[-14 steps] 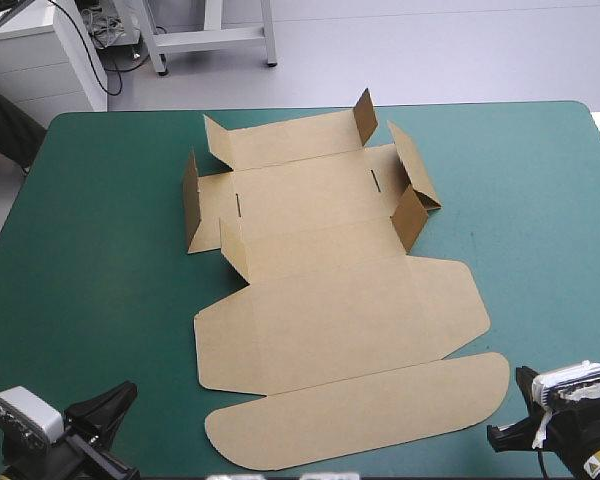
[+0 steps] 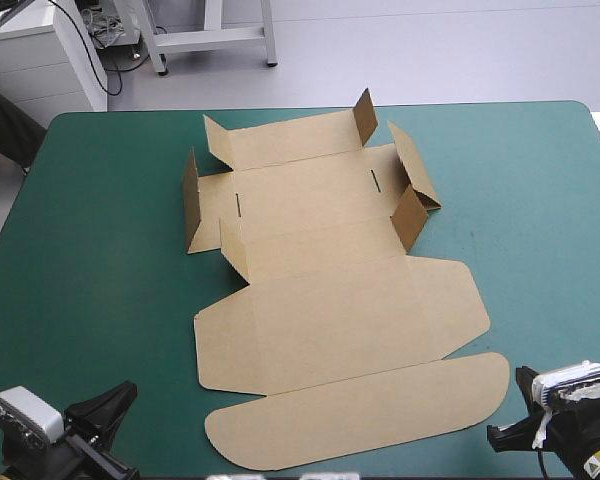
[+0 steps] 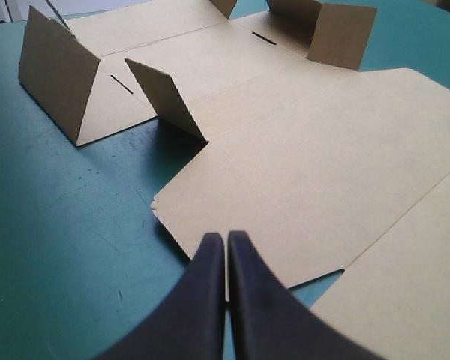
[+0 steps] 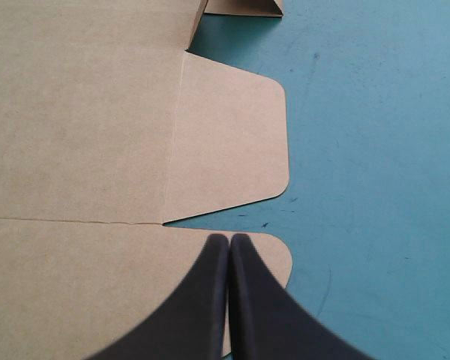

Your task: Fold the box

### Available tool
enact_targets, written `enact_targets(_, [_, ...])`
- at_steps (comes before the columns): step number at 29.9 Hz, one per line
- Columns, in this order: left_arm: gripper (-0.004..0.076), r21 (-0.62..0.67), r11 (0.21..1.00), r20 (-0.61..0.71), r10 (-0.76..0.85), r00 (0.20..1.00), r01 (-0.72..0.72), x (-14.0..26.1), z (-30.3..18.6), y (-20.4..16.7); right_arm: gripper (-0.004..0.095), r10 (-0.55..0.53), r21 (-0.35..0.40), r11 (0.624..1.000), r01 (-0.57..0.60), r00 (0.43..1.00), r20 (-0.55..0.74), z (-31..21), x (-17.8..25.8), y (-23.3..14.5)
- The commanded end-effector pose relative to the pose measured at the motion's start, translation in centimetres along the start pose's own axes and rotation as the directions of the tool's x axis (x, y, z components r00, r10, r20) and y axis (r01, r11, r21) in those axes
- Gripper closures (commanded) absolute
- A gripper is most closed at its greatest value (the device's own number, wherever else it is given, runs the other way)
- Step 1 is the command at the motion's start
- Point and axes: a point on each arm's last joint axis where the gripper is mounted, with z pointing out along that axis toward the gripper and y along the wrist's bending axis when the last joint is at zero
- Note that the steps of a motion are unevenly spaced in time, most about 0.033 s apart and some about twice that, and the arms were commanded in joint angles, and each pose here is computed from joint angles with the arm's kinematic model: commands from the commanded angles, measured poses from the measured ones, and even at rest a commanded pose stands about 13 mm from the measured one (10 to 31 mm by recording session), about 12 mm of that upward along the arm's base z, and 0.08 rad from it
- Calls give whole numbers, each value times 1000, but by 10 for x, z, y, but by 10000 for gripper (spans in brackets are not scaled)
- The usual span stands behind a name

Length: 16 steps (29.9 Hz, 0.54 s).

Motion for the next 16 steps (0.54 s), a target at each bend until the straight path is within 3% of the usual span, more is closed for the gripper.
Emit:
enact_targets(1, [731,19,1000,79,-10,997,8,-12,-2,-2,899,-3,5,1000,2,997,72,-3,-12,-1])
enact_targets(4, [731,19,1000,79,-10,997,8,-12,-2,-2,789,-4,-1,1000,4,997,72,-3,-11,0])
enact_targets(11, [731,19,1000,78,-14,997,13,-12,-1,-1,267,-25,-21,999,26,997,74,-3,-12,2])
enact_targets(13, [731,19,1000,78,-14,997,13,-12,-1,-1,205,-24,-21,999,26,997,76,-3,-12,2])
enact_targets(16, [731,19,1000,78,-14,997,13,-12,-1,-1,204,0,-36,999,3,997,76,-3,-12,3])
